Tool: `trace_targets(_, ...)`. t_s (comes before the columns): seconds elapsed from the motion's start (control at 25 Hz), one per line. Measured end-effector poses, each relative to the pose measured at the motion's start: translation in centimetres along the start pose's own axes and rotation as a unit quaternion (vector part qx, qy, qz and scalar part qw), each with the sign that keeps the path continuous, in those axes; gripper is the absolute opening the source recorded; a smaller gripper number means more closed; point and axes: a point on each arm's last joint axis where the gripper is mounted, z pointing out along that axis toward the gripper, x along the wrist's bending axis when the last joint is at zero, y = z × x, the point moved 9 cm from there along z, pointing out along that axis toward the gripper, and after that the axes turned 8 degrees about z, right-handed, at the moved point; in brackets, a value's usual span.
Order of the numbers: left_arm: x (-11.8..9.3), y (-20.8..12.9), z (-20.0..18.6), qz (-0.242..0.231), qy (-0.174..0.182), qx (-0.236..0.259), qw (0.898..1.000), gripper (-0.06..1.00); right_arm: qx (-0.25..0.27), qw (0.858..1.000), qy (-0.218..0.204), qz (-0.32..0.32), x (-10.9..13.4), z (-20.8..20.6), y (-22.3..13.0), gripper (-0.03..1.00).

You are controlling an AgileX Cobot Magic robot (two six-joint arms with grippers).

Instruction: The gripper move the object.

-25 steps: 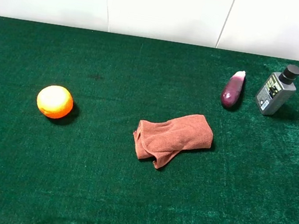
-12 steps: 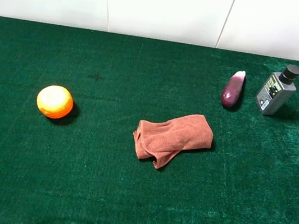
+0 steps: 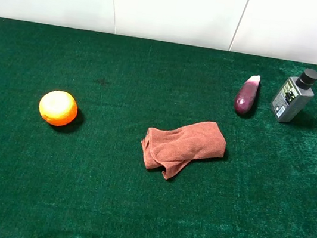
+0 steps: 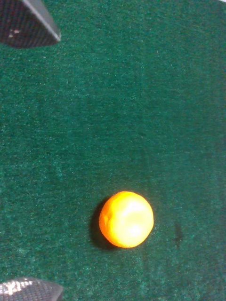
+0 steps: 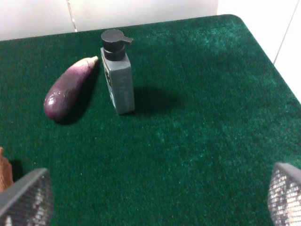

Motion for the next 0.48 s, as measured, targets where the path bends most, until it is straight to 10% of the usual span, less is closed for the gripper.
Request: trace_targets(0.48,0.00,0.00,0.00,0.000,0.000,0.000,1.000,0.99,-0.001,1.000,0.000,0.002,-0.01,0.00,0.02,0.70)
